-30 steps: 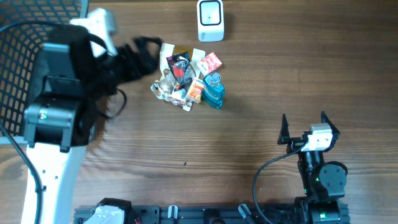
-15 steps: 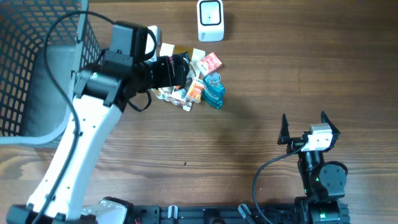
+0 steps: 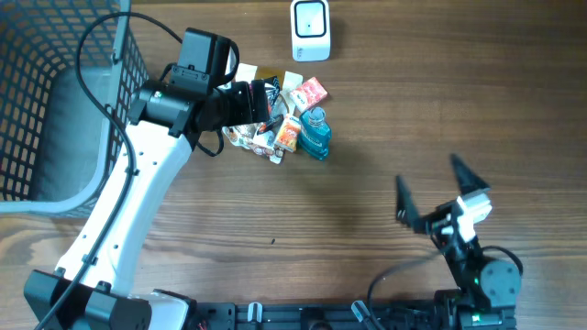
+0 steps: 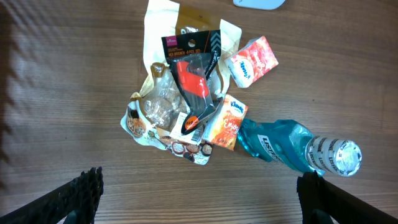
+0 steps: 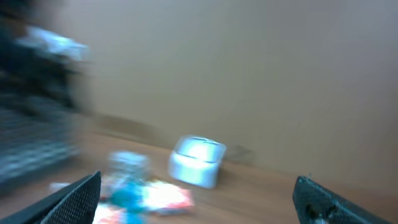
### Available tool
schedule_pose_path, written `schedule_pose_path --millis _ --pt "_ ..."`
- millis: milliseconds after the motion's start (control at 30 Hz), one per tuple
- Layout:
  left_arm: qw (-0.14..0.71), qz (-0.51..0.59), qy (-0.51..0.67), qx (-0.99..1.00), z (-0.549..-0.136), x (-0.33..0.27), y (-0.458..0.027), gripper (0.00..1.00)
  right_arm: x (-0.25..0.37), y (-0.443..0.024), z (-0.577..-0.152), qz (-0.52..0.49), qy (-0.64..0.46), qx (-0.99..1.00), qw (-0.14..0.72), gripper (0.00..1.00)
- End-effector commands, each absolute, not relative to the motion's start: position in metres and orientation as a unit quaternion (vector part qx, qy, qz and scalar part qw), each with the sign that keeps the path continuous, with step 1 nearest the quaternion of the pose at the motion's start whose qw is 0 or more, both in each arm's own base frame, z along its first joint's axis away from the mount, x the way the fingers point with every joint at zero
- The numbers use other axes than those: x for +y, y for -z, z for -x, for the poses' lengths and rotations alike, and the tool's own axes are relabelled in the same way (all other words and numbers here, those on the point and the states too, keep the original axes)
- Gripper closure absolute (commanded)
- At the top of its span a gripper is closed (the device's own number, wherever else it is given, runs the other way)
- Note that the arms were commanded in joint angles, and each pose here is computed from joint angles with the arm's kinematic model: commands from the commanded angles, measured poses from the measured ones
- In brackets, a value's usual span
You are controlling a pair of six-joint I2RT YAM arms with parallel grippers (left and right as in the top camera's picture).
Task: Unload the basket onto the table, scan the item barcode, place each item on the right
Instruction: 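Hold the left gripper over the pile and move the right gripper toward the teal bottle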
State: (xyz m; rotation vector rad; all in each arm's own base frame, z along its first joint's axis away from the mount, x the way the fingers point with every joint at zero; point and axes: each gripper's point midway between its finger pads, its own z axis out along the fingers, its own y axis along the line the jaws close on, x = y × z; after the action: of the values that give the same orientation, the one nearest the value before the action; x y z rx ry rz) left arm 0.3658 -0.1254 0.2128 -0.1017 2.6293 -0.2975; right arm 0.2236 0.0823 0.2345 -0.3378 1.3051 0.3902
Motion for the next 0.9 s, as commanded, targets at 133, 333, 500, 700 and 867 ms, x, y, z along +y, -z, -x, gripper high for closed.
schedule_pose_path --millis 133,333,500,700,867 --pt "0.247 0.03 0.101 0.963 -0.367 -0.124 -0.212 0.0 0.133 -0.289 -0.153 0.266 -0.369 0.477 0.752 0.0" --pt "0.259 0.047 0.095 0.96 -0.373 -0.118 -0.215 0.0 0.121 -0.368 -0.158 0.27 -0.266 0.47 0.797 0.0" --pt "0.272 0.096 0.098 0.952 -0.385 -0.098 -0.218 0.0 0.129 -0.385 -0.217 0.285 -0.265 0.658 0.644 0.0" --pt "0.261 0.141 0.088 0.951 -0.386 -0.068 -0.215 0.0 0.175 -0.377 -0.233 0.329 -0.487 0.682 0.435 0.0" --pt "0.259 0.141 0.087 0.951 -0.385 -0.067 -0.214 0.0 0.178 -0.309 -0.288 0.254 -0.487 0.761 0.346 0.0"
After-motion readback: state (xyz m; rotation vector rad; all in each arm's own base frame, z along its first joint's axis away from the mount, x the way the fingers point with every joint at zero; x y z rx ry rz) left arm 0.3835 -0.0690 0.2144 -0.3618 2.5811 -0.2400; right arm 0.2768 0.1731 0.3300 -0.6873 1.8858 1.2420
